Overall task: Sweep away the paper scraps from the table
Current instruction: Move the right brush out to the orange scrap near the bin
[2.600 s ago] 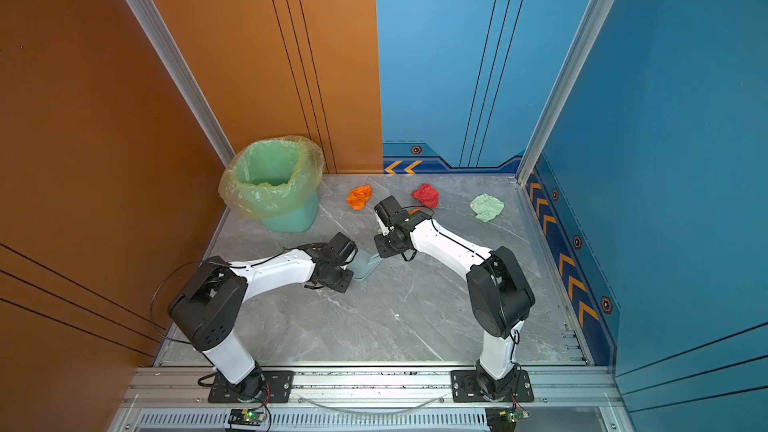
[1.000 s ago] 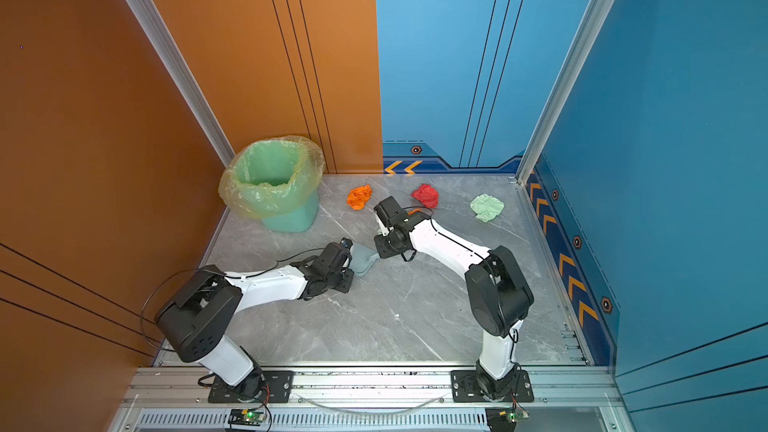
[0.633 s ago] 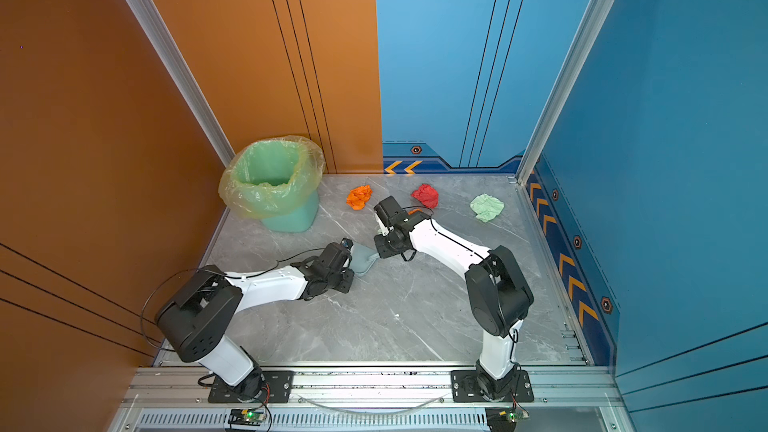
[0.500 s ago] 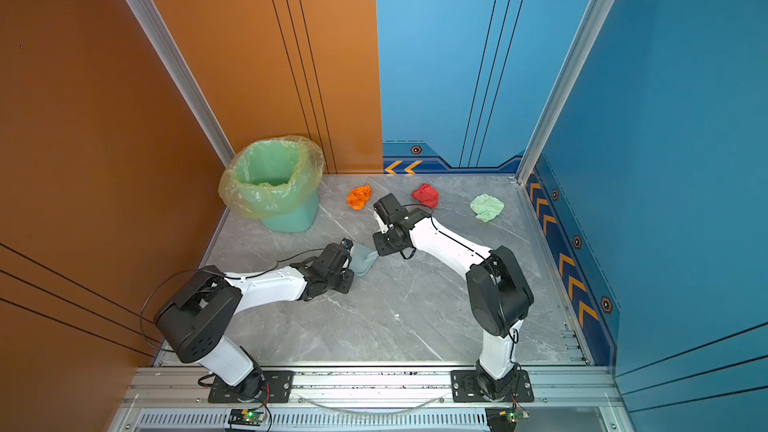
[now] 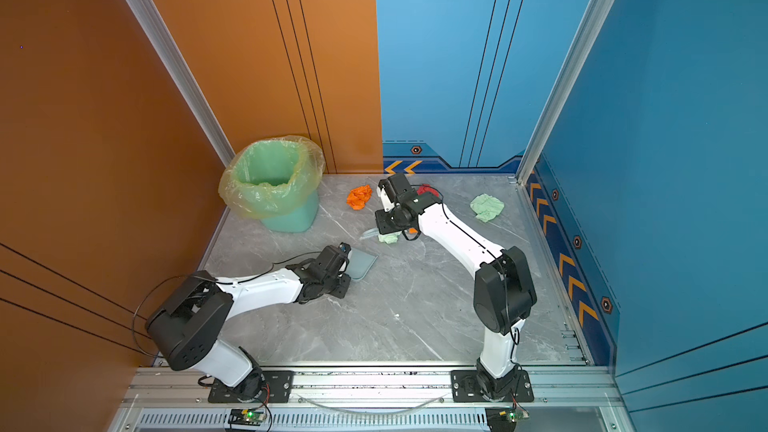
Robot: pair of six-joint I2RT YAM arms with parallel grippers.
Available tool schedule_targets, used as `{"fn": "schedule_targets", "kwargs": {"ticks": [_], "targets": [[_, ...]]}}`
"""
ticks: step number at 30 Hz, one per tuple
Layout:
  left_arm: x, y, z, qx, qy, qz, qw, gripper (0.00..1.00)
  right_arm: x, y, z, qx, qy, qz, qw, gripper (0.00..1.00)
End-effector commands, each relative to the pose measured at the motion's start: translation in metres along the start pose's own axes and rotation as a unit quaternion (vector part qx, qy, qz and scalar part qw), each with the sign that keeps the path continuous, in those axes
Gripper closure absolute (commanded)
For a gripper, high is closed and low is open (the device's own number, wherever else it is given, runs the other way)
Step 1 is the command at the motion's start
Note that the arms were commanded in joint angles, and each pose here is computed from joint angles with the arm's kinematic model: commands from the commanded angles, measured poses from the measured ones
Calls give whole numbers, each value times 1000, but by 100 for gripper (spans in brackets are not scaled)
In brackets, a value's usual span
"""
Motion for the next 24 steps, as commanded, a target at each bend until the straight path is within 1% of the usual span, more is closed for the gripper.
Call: {"fn": "schedule_targets", "kwargs": {"ticks": [1, 3, 4, 10, 11, 12, 15, 17, 20, 24], "targets": [[33, 2, 6, -14, -5, 67, 998, 98, -26, 9, -1, -4, -10, -23, 1000, 100], [32, 4, 8, -15, 0, 65, 998, 98, -39, 6, -6, 0, -18, -34, 999, 100], [29, 5, 8, -15, 4, 60, 998, 98, -56, 10, -5, -1, -21, -54, 998, 100], [20, 10, 16, -18, 24, 40, 999, 97, -108, -4, -12, 24, -37, -113, 993, 100], [18, 10, 18, -20, 27, 38, 999, 97, -113, -18, -17, 27, -46, -113, 992, 100], [16, 12, 20, -20, 30, 35, 999, 97, -119, -24, -18, 26, -55, -121, 991, 100], [5, 16, 27, -27, 40, 19, 999, 97, -139, -42, -23, 29, -78, -156, 984, 100], [-2, 19, 30, -28, 46, 10, 999, 96, -148, -57, -31, 47, -89, -184, 978, 100], [-12, 22, 35, -30, 49, 0, 998, 96, -154, -81, -39, 62, -106, -206, 971, 100], [-20, 23, 37, -27, 53, -2, 998, 96, -155, -111, -44, 65, -112, -215, 968, 100]]}}
Point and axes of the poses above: each gripper's point midway between its finger pads, its own y axis back along the fingers, its own z axis along the line the jaws close on, x = y × z, the point moved 2 cm from there along y, back along the fingers, and after that the axes turned 5 degrees about -y, right-handed, at the moved point
